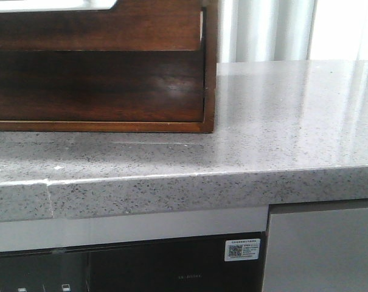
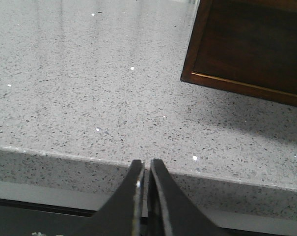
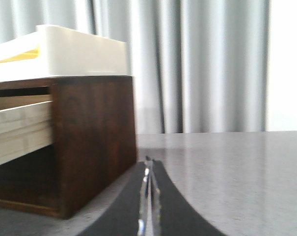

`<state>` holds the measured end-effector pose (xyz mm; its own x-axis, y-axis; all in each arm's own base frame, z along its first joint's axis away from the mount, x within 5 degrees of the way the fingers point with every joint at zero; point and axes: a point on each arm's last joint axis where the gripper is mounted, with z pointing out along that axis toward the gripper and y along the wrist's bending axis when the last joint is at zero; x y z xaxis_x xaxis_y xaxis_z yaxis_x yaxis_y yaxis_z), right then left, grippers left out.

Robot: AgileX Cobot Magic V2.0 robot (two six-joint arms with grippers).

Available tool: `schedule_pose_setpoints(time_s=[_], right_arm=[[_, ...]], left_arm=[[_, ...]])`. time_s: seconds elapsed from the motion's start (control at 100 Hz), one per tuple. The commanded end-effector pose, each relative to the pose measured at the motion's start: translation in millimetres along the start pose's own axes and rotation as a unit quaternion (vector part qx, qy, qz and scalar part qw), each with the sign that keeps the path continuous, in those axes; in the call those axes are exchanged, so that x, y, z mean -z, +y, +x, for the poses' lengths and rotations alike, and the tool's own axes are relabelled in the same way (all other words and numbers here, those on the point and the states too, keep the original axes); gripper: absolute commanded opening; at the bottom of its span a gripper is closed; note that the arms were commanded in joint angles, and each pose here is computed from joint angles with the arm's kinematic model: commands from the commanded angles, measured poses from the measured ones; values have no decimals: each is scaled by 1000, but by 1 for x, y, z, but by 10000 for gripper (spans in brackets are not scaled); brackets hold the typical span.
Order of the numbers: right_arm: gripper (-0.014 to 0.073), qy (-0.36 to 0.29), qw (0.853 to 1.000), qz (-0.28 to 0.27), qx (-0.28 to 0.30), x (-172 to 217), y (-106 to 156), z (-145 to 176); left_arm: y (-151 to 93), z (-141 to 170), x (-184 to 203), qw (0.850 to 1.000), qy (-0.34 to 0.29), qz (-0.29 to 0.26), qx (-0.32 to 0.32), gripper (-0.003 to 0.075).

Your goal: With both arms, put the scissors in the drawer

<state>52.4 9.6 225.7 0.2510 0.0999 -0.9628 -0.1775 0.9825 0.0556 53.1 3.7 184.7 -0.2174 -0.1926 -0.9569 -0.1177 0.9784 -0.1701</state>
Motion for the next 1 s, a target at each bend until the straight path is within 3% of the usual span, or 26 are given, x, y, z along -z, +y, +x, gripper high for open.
schedule_pose_setpoints(time_s=[0.0,0.18,0.33,0.47,0.99], right_arm=[[-55,-19,999,24,10,2,-3,4],[-55,61,994,89,17,5,-11,19],[-55,185,975,120,23,11,-17,41],[-55,238,962,126,33,16,-18,50],[-55,241,962,125,41,16,-18,50]], left_arm=[[0,2,0,1000,-23,4,11,-20],[0,2,0,1000,-23,4,11,-20],[0,2,0,1000,-23,4,11,-20],[0,2,0,1000,-23,4,11,-20],[0,2,0,1000,-23,4,11,-20]])
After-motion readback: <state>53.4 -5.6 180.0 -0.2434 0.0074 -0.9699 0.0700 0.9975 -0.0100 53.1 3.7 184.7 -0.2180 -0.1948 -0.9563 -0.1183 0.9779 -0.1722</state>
